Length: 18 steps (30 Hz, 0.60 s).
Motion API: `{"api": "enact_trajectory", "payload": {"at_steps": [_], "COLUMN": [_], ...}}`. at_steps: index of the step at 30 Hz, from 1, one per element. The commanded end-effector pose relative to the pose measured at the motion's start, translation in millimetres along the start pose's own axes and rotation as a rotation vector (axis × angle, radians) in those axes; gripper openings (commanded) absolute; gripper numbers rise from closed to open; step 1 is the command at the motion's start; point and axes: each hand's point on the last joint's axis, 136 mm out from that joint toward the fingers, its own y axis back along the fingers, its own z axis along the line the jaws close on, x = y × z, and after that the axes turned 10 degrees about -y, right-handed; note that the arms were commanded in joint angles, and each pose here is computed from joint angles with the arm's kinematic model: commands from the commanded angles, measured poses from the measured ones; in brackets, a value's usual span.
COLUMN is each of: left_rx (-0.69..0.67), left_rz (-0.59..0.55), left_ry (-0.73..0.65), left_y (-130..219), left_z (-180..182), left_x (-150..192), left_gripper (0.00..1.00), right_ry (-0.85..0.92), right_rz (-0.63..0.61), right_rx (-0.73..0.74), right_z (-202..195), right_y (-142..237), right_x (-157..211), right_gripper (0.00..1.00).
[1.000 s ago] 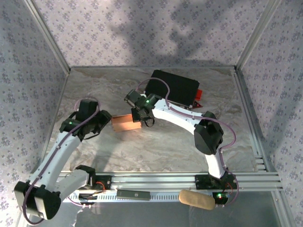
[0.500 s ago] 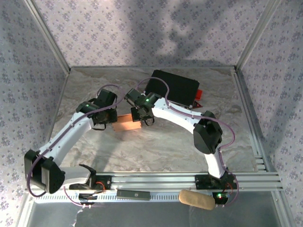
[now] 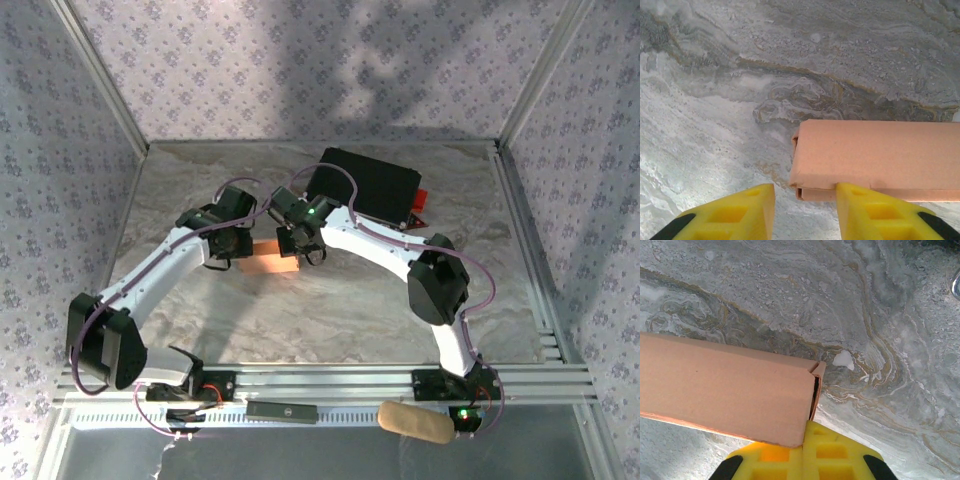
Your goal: Fold the paper box
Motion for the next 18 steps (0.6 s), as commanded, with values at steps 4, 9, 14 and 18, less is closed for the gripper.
{"api": "enact_trajectory", "payload": {"at_steps": [4,9,14,18], "left_rx": [0.037,0.09,0.071,0.072], "left_rz": [-0.027,-0.104,-0.039,-0.026], "left_ry": [0.035,0.071,0.022,0.002], "left_y": [13,33,20,10], "left_z": [-2,-2,1,-2], "left_x": [-3,-2,8,7], "left_gripper": [0.42,0.53,0.52,0.52], "right_ry": [0.014,0.009,0.008,0.01], "right_rz": [0.043,0.043,0.047,0.055], "right_rx": [0.025,0.019,0.004,0.0], "right_z": [-5,-6,-4,-3], "right_y": [-6,-5,-4,-3], "right_x": [7,7,6,7], "right_gripper": [0.0,0.0,0.0,0.0]}}
